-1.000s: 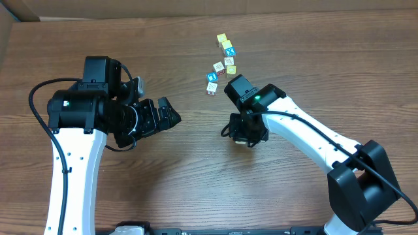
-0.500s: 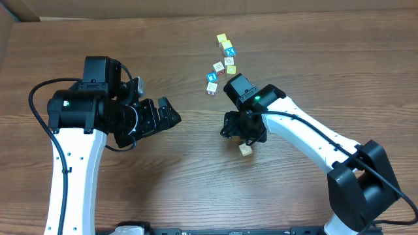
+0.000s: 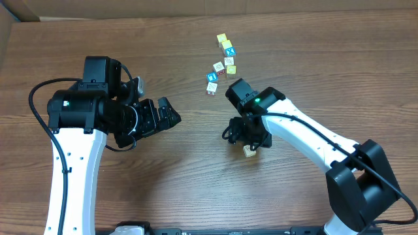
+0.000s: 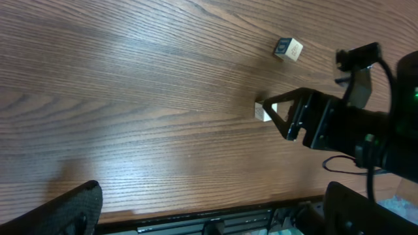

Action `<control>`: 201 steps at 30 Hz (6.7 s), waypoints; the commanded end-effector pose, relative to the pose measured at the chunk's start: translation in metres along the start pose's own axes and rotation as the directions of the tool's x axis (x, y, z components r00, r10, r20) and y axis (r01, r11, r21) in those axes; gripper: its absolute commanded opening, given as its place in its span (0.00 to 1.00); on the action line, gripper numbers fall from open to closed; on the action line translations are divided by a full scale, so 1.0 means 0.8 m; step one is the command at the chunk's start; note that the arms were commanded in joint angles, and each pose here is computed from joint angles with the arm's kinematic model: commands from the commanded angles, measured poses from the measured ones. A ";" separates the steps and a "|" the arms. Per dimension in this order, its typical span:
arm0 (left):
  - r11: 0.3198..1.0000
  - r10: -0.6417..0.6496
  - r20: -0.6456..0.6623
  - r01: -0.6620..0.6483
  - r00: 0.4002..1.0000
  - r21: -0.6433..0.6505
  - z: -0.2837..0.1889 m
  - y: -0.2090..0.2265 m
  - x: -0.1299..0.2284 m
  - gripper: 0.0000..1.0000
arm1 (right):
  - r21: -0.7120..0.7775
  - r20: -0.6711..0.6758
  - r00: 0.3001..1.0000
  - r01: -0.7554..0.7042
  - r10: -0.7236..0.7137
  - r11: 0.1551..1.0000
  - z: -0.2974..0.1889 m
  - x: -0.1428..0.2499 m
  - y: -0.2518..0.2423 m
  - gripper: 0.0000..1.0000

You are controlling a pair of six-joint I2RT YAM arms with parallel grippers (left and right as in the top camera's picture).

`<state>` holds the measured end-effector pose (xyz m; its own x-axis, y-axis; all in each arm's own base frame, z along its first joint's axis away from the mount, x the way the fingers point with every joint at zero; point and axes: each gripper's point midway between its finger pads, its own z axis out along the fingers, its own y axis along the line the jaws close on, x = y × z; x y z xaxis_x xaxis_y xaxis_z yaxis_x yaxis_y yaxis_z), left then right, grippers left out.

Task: Flip 4 blocks

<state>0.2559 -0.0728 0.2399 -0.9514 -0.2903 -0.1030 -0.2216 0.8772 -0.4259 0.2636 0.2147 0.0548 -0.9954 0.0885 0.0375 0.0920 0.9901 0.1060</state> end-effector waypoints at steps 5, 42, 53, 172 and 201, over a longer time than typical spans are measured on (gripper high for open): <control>1.000 -0.001 -0.001 0.001 1.000 0.000 0.001 0.000 0.000 1.00 | 0.052 -0.018 1.000 -0.005 0.006 0.999 0.040 0.017 -0.026 0.70; 1.000 -0.001 -0.001 0.001 1.000 0.000 0.001 0.000 0.000 1.00 | -0.119 0.119 0.991 0.077 -0.063 0.990 0.032 -0.031 0.022 0.67; 1.000 -0.001 -0.001 0.001 1.000 0.000 0.001 0.000 0.000 1.00 | -0.067 0.293 0.950 -0.089 0.105 0.994 -0.004 -0.114 -0.021 0.67; 1.000 -0.001 -0.001 0.001 1.000 0.000 0.001 0.000 0.000 1.00 | -0.049 0.169 0.986 -0.002 0.010 0.999 0.029 -0.053 -0.036 0.17; 1.000 -0.001 -0.001 0.001 1.000 0.000 0.001 0.000 0.000 1.00 | 0.106 0.497 0.832 -0.343 0.249 0.933 -0.079 -0.207 -0.234 1.00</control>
<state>0.2559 -0.0728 0.2399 -0.9514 -0.2903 -0.1030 -0.2216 0.8772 -0.4259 0.4069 0.0212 0.0827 -0.8404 0.3610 -0.4042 0.3987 0.9170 -0.0100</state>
